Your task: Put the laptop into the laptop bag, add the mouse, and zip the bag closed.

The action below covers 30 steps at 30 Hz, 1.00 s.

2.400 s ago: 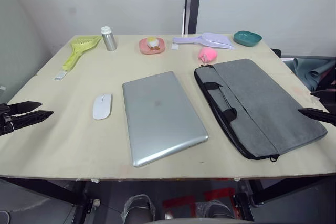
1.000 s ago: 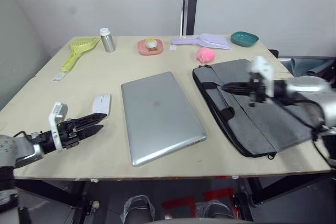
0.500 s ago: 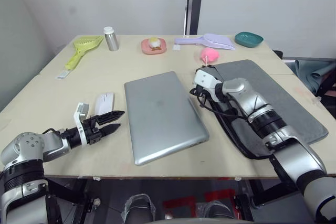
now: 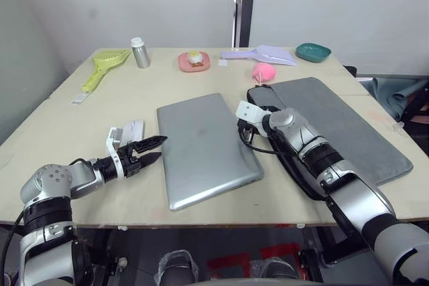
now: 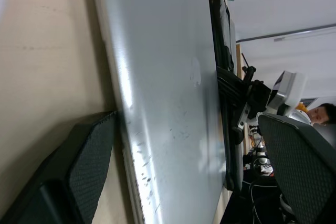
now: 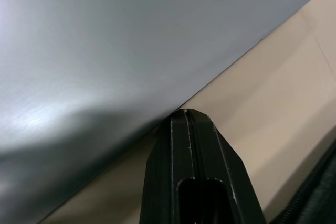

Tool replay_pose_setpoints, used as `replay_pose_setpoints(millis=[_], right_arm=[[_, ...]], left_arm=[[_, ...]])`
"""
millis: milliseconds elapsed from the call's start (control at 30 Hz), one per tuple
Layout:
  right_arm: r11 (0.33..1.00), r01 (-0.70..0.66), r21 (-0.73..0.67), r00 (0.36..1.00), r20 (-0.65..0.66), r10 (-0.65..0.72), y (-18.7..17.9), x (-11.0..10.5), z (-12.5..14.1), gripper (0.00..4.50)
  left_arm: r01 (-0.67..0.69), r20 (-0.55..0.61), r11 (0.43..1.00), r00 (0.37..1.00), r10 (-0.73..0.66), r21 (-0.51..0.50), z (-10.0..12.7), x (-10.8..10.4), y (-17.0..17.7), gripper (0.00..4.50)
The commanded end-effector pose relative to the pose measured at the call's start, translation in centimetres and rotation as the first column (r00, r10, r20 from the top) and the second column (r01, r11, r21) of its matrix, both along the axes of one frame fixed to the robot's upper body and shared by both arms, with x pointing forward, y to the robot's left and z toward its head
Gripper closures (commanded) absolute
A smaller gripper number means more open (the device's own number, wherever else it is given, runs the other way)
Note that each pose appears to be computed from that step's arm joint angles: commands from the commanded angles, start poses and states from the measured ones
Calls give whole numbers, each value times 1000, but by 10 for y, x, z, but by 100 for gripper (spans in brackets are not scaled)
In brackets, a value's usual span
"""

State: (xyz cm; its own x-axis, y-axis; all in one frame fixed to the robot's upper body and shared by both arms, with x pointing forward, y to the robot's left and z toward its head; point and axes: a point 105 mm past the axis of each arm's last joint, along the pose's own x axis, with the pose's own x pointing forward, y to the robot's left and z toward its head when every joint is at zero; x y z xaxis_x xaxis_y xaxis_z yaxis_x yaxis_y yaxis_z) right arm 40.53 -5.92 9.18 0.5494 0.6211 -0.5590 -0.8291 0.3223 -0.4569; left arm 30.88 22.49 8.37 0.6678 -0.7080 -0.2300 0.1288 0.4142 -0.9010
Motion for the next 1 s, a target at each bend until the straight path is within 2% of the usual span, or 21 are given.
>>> replay_pose_setpoints(millis=[33, 233, 367, 467, 567, 700, 833, 900, 1000], right_arm=[[991, -112, 77, 993, 57, 107, 34, -9, 24, 448], [973, -163, 165, 987, 28, 160, 48, -21, 38, 448], [965, -172, 201, 985, 3, 174, 47, -26, 41, 448], [974, -155, 163, 988, 10, 156, 40, -23, 38, 448], [987, -109, 119, 994, 16, 108, 27, -14, 34, 450], [988, -99, 122, 995, 11, 99, 22, -13, 35, 450], [996, 16, 83, 997, 68, -22, -3, 8, 44, 450], [995, 53, 89, 997, 57, -58, -14, 14, 49, 450], [998, 41, 45, 999, 32, -42, -20, 12, 40, 450]], left_arm=[[87, -184, 994, 980, -74, 67, -41, -20, -18, 0], [127, -182, 991, 976, -118, 37, -41, -28, -29, 0], [132, -134, 991, 983, -129, 16, -31, -25, -33, 0], [132, -105, 991, 986, -132, -7, -24, -24, -34, 0], [133, -90, 991, 987, -134, -24, -21, -23, -33, 83], [149, -76, 988, 986, -151, -31, -14, -23, -36, 229], [146, -97, 989, 985, -145, -4, -18, -20, -34, 366], [144, -111, 990, 984, -142, 7, -21, -21, -31, 405], [149, -118, 989, 982, -146, 12, -22, -24, -29, 417]])
